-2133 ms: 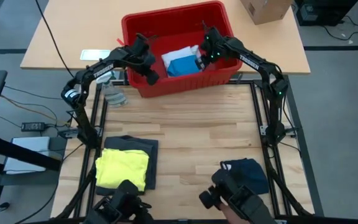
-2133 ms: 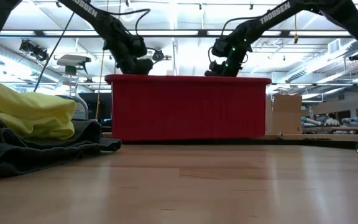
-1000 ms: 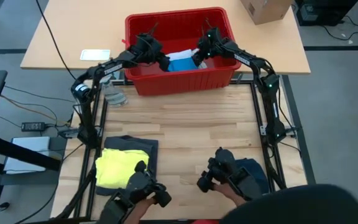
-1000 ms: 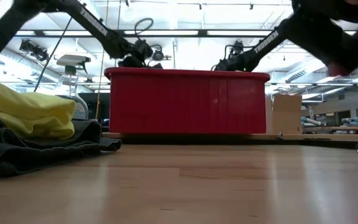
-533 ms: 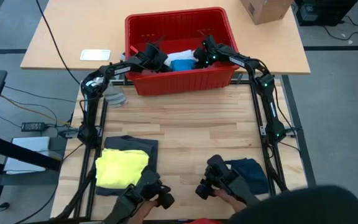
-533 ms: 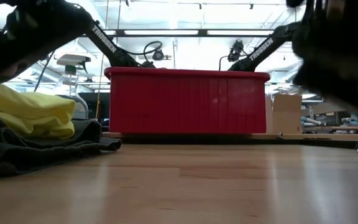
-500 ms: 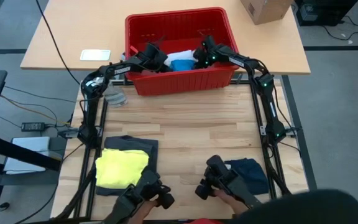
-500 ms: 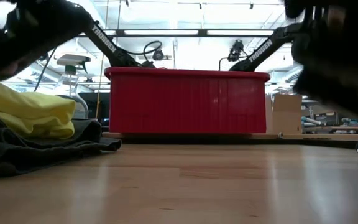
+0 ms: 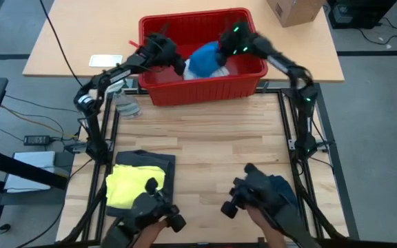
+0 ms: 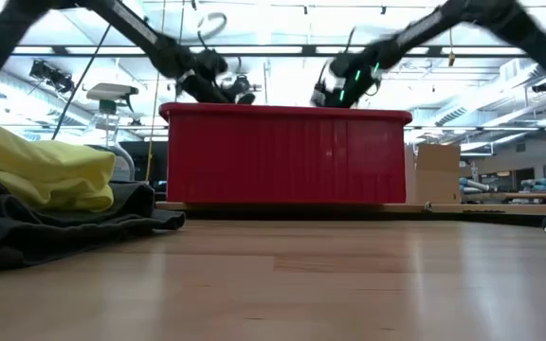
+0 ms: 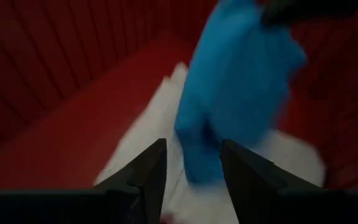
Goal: Fold Laundry from Bin
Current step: Fold the light blue short
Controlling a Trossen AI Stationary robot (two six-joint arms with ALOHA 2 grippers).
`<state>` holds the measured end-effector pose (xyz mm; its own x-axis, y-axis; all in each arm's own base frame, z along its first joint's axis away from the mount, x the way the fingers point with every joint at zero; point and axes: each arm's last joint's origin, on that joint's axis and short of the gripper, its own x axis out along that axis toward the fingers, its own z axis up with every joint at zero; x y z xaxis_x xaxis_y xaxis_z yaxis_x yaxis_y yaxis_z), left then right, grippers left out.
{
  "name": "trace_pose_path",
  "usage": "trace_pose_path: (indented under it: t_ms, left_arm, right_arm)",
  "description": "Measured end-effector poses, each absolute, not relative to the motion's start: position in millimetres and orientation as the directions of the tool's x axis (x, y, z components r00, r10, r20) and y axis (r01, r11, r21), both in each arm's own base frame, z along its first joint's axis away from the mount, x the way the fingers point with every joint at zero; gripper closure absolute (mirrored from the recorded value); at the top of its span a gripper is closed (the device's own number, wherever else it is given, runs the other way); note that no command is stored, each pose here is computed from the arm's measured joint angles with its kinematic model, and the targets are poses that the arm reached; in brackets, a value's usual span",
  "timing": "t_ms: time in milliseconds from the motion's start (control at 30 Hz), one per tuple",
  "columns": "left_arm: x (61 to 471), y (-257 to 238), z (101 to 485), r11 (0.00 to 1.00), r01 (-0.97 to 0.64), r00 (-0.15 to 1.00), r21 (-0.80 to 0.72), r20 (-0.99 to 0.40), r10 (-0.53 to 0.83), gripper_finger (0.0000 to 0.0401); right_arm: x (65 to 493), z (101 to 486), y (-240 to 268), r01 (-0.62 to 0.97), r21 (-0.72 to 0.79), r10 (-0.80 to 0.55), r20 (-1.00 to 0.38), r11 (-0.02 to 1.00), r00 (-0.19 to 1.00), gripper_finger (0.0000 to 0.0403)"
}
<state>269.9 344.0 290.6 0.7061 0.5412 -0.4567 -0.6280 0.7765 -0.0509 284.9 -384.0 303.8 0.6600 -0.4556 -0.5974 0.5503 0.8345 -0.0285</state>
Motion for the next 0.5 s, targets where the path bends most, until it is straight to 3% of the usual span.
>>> trace_pose_path:
  t_ms: [100, 267, 500]
  left_arm:
    - [262, 334, 318, 0.780, -0.625, 0.724, -0.029, -0.394, 0.566, 0.0246]
    - [252, 314, 355, 0.787, -0.616, 0.750, -0.007, -0.311, 0.584, 0.0246]
    - [253, 287, 382, 0.816, -0.577, 0.790, 0.010, -0.247, 0.561, 0.0246]
  right_arm:
    - [271, 352, -367, 0.559, -0.053, -0.501, -0.519, 0.828, 0.692, 0.0400]
    - [256, 408, -318, 0.525, 0.005, -0.462, -0.469, 0.851, 0.753, 0.0401]
    - [249, 451, -239, 0.383, 0.032, -0.321, -0.483, 0.923, 0.815, 0.0402]
